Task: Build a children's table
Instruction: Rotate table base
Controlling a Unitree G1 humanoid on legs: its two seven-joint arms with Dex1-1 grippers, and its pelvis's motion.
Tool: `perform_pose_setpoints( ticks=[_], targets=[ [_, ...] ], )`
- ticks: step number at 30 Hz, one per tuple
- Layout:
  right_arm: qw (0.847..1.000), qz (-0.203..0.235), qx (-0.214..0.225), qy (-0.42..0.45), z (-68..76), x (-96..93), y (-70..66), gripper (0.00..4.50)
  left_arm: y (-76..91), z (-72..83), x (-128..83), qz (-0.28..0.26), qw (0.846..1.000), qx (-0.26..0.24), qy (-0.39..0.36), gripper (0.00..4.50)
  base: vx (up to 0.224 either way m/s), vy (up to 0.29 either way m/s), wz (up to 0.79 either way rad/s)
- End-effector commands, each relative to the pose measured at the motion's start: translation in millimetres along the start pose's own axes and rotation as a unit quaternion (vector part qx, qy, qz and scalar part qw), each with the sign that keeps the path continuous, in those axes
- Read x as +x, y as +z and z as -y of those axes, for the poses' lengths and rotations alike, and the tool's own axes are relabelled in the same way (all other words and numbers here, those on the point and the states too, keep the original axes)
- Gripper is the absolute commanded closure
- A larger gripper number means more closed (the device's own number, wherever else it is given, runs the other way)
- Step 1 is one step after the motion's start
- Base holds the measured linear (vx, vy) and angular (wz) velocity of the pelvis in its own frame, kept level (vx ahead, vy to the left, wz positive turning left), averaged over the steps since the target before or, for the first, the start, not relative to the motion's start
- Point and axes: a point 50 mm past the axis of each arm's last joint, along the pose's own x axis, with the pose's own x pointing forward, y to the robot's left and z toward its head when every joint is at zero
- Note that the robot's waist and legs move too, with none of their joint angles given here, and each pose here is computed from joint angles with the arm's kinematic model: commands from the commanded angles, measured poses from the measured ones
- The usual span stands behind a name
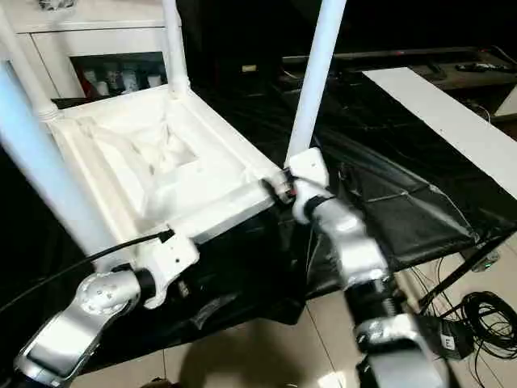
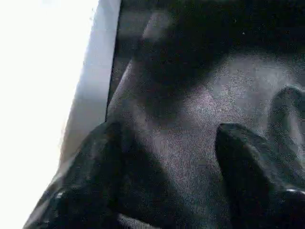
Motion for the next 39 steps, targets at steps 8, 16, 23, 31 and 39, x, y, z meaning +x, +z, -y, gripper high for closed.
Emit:
perform_pose_setpoints(
  ticks=[8,16,23,31,39],
  targets=[
    [1.0,0.014,-0.01,-0.02,16.0,4.8,4.7,0.82,3.3,8.2,-35,0.103,0.987,-0.067,-0.105,0.03,0.0,0.0,0.0],
    [0.999,0.017,-0.012,0.036,-2.8,3.6,-2.2,0.82,4.4,5.7,-73,0.117,0.965,-0.133,-0.193,0.03,0.0,0.0,0.0],
    [0.995,0.018,0.004,0.101,-26.7,-12.0,-18.7,0.82,-19.0,-6.5,-117,0.066,0.957,-0.176,-0.219,0.03,0.0,0.0,0.0],
    [0.994,-0.014,0.023,0.104,-40.0,-25.0,-40.3,0.82,-32.5,-15.0,-161,0.031,0.961,-0.21,-0.18,0.03,0.0,0.0,0.0],
    [0.996,-0.052,0.032,0.066,-38.8,-23.6,-49.3,0.82,-37.0,-76.2,-195,0.066,0.983,-0.172,-0.024,0.03,0.0,0.0,0.0]
  ],
)
